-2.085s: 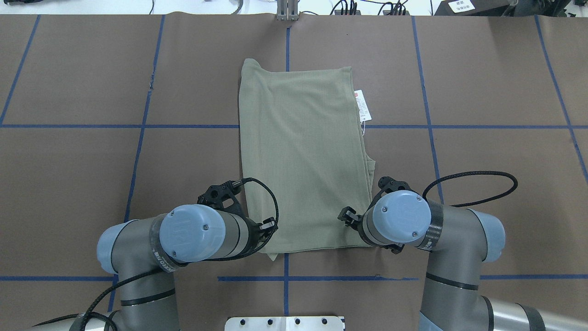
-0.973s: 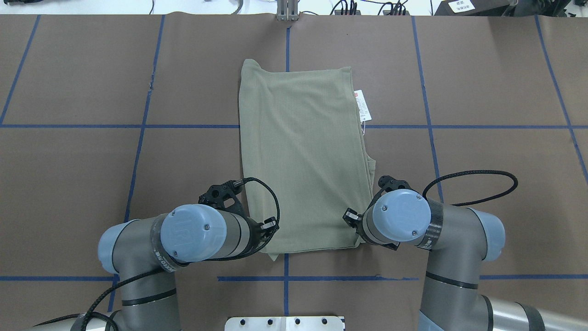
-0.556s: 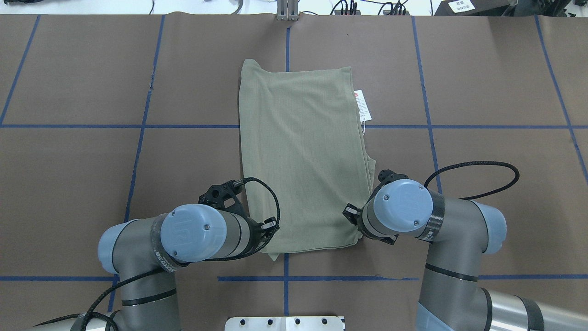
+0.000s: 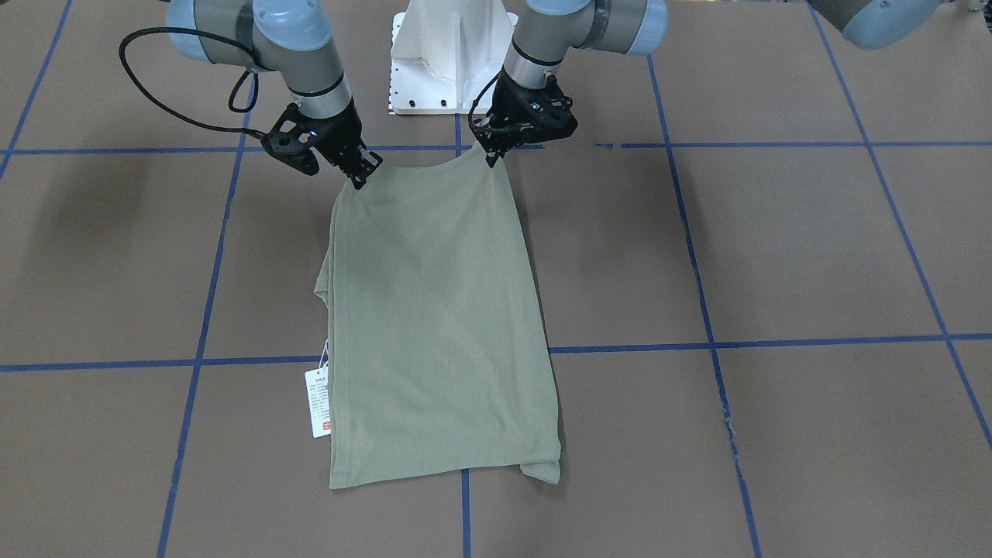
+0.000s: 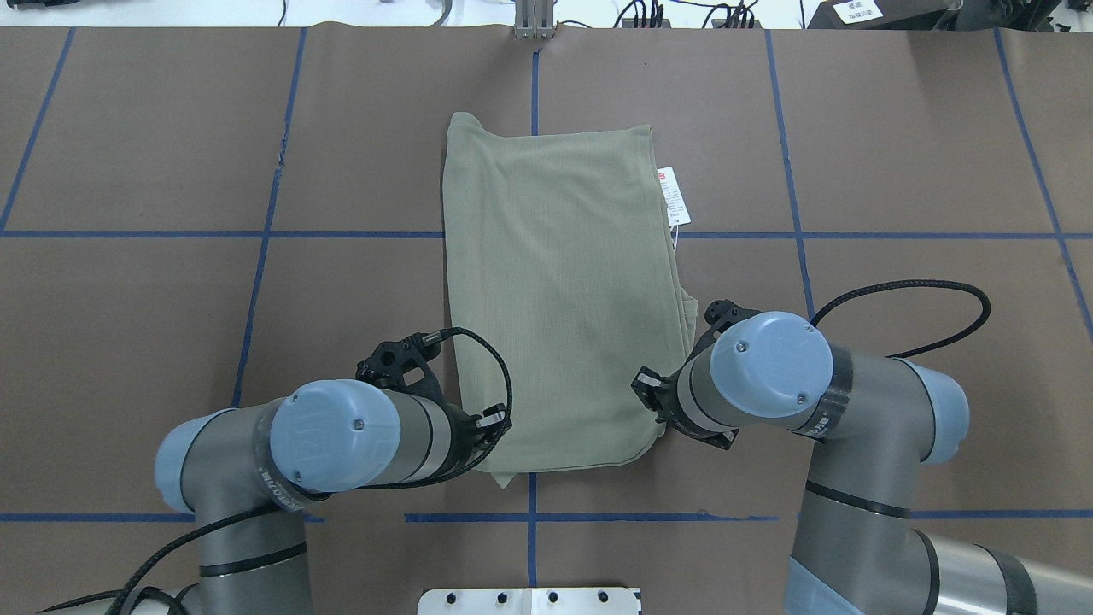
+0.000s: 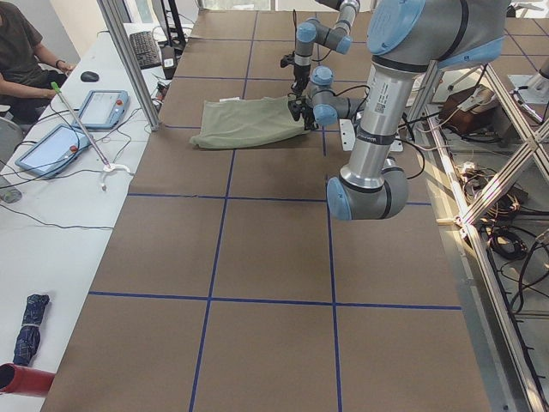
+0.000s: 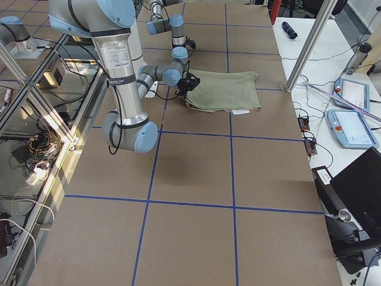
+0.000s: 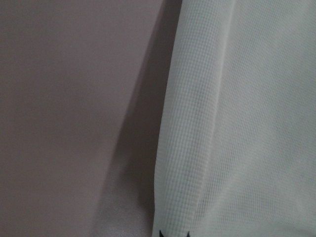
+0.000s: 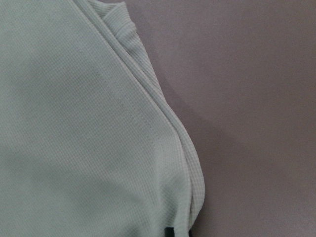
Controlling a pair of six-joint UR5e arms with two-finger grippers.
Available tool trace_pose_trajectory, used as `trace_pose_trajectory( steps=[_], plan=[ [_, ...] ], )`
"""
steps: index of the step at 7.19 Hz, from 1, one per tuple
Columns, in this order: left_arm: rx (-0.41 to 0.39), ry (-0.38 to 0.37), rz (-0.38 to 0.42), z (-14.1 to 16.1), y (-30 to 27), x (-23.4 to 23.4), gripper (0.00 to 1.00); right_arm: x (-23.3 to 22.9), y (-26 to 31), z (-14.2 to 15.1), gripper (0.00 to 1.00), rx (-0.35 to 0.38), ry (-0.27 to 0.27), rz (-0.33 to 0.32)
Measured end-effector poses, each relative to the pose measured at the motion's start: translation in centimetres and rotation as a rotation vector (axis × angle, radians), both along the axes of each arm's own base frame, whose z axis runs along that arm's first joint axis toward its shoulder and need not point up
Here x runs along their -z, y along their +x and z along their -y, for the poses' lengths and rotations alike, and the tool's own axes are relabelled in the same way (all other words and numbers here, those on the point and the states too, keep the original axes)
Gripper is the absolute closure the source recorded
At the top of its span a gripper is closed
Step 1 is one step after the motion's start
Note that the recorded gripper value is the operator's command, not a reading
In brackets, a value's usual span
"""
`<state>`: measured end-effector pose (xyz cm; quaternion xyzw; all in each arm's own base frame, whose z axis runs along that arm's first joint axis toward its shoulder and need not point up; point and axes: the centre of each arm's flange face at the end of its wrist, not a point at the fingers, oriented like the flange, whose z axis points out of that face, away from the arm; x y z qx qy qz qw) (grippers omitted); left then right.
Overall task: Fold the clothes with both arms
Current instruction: 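Lift the near end with both grippers and fold it toward the tag end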
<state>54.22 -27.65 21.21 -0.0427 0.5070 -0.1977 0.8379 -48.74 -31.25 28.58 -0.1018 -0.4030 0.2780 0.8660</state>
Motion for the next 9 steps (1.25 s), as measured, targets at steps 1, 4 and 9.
trace_pose_trajectory(
  steps=[1,4,9],
  plan=[
    [-0.008,0.006,0.000,-0.8,-1.7,0.9,1.00,1.2,0.9,-0.7,1.00,0.020,-0.005,0.032],
    [-0.058,0.006,0.014,-4.5,-5.6,3.9,1.00,4.1,3.4,-5.5,1.00,0.145,-0.038,0.126],
    [-0.016,0.056,0.014,-1.2,-8.6,5.2,1.00,5.2,5.4,-0.2,1.00,0.057,-0.005,0.149]
  ],
)
